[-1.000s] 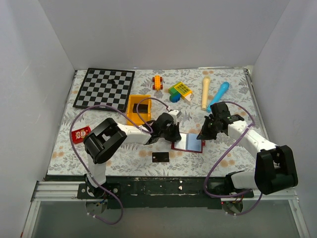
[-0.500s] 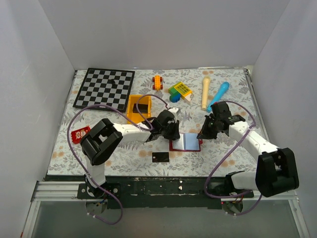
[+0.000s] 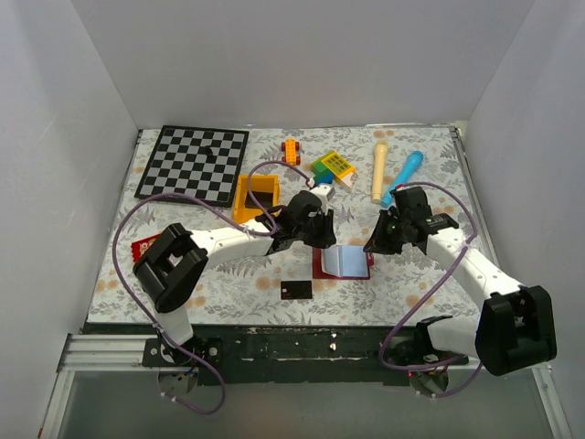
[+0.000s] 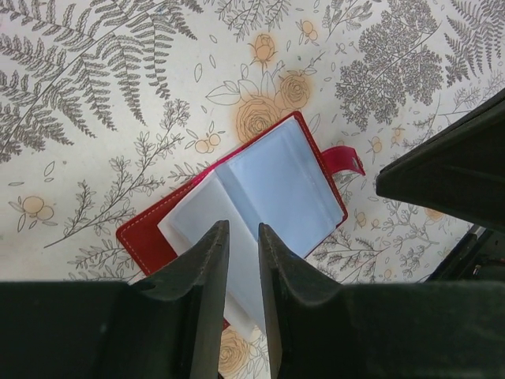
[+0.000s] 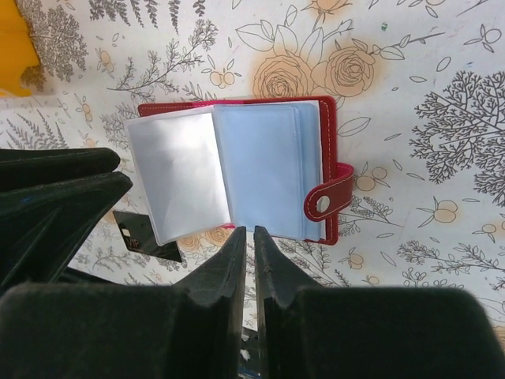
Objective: Put the credit cards into the card holder
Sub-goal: Open the card holder at the center of the board.
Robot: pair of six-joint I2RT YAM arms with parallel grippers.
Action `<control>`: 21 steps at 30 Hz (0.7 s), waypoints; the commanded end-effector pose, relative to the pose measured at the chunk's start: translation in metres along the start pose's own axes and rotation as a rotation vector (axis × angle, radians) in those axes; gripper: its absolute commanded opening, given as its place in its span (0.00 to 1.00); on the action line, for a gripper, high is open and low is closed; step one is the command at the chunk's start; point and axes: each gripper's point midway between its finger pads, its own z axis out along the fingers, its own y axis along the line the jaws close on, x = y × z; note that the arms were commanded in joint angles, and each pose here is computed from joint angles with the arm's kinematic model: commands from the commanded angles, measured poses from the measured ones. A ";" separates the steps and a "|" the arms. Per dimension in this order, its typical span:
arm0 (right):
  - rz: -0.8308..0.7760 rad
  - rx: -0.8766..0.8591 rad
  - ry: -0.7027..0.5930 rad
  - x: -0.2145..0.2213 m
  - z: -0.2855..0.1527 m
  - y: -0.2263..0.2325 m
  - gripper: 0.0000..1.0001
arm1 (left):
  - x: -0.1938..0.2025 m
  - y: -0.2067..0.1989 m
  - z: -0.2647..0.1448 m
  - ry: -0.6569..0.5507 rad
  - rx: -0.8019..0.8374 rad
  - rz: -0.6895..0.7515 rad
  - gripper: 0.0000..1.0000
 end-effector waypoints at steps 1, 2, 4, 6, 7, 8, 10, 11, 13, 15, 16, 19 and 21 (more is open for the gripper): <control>-0.086 -0.097 -0.030 -0.008 -0.012 0.021 0.20 | -0.021 -0.001 -0.038 -0.064 -0.033 0.009 0.23; -0.117 -0.113 -0.027 -0.006 -0.016 0.025 0.22 | -0.018 0.002 -0.047 -0.072 -0.048 0.003 0.24; -0.156 -0.104 -0.032 -0.003 -0.020 0.028 0.27 | -0.007 0.016 -0.065 -0.087 -0.086 -0.019 0.29; -0.163 -0.104 -0.032 0.000 -0.021 0.029 0.29 | 0.000 0.027 -0.084 -0.105 -0.109 -0.059 0.31; -0.156 -0.098 -0.032 0.000 -0.020 0.028 0.30 | 0.005 0.033 -0.091 -0.104 -0.121 -0.071 0.32; -0.150 -0.091 -0.030 0.000 -0.018 0.027 0.30 | 0.012 0.041 -0.098 -0.102 -0.139 -0.084 0.33; -0.145 -0.090 -0.022 0.000 -0.014 0.027 0.30 | 0.010 0.049 -0.110 -0.131 -0.163 -0.099 0.34; -0.139 -0.084 -0.019 -0.001 -0.012 0.027 0.30 | 0.007 0.053 -0.114 -0.147 -0.174 -0.108 0.35; -0.124 -0.090 -0.014 -0.002 -0.007 0.029 0.29 | -0.001 0.059 -0.122 -0.177 -0.186 -0.121 0.36; -0.130 -0.148 0.009 0.001 -0.003 0.039 0.24 | -0.011 0.065 -0.125 -0.195 -0.198 -0.135 0.36; -0.136 -0.164 0.011 0.001 0.000 0.043 0.22 | -0.016 0.066 -0.127 -0.203 -0.196 -0.141 0.36; -0.177 -0.173 0.044 0.004 0.009 0.056 0.21 | -0.030 0.077 -0.132 -0.229 -0.205 -0.159 0.36; -0.200 -0.167 0.064 0.006 0.016 0.064 0.21 | -0.042 0.093 -0.139 -0.257 -0.226 -0.192 0.36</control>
